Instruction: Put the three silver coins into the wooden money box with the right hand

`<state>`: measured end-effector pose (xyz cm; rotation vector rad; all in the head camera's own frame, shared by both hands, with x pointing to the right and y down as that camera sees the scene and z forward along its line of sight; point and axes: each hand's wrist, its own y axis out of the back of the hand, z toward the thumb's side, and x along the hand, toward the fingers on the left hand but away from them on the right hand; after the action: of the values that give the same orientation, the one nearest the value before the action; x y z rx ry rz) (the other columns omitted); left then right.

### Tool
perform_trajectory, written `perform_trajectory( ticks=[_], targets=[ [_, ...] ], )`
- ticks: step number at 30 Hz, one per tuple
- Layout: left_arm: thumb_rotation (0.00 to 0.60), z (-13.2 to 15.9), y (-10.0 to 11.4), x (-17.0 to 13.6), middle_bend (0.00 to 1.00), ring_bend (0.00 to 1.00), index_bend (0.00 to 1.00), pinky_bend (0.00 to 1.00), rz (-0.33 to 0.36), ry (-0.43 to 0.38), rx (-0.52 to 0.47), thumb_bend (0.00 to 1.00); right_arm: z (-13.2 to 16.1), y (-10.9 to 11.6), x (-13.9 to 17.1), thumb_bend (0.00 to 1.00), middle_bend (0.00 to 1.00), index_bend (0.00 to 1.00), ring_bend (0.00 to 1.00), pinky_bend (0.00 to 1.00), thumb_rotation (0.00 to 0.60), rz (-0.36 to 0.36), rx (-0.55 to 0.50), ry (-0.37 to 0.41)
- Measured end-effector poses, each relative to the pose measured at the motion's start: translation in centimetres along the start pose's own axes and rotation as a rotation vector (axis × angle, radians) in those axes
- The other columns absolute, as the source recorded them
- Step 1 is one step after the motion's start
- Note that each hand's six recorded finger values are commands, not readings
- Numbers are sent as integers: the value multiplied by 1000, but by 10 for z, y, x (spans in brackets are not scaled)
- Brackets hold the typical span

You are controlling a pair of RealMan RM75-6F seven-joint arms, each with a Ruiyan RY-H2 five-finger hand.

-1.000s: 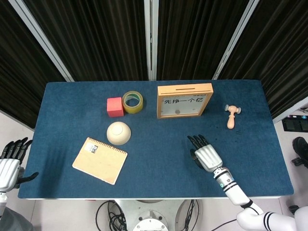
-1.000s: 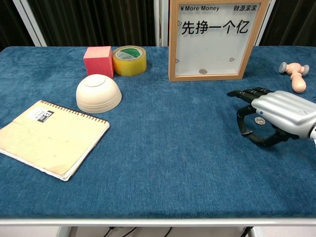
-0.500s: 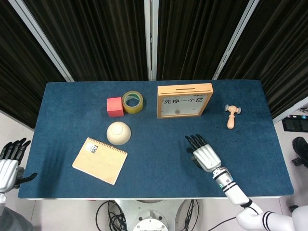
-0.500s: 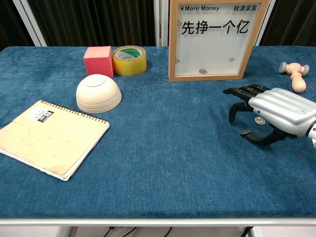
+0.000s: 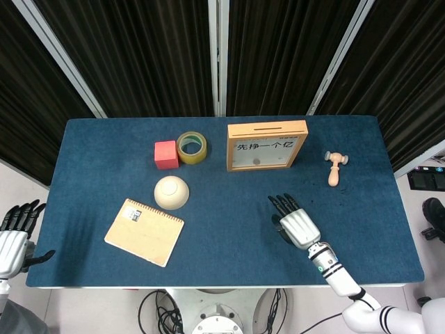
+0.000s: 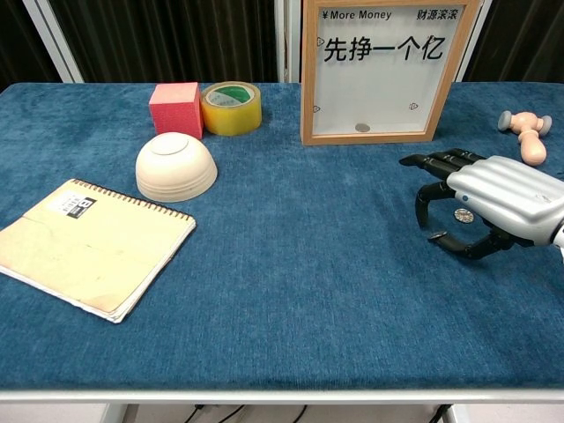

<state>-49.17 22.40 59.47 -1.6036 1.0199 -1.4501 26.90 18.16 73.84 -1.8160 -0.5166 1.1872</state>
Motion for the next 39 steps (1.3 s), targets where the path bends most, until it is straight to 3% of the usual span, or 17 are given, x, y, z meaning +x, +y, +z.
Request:
perform_trajectory(
  ticks=[15, 22, 28, 35, 39],
  targets=[
    [600, 1, 0, -1, 0, 0, 7, 0, -4, -2, -4, 0, -1, 4, 0, 368, 17, 642, 0, 0, 600, -16, -9, -5],
    [600, 3, 1, -2, 0, 0, 7, 0, -1, -8, -3, 0, -3, 23, 3, 367, 20, 668, 0, 0, 600, -65, -29, -7],
    [600, 7, 3, -2, 0, 0, 7, 0, 2, -20, 0, 0, -6, 72, 5, 378, 20, 684, 0, 0, 600, -184, -69, -9],
    [600, 11, 4, -2, 0, 0, 7, 0, 6, -28, -2, 0, -22, 177, 2, 383, 24, 697, 0, 0, 600, -423, -64, -34],
    [600, 12, 5, -3, 0, 0, 7, 0, 6, -32, 0, 0, -37, 221, -7, 385, 23, 725, 0, 0, 600, -497, -38, -94]
  ],
)
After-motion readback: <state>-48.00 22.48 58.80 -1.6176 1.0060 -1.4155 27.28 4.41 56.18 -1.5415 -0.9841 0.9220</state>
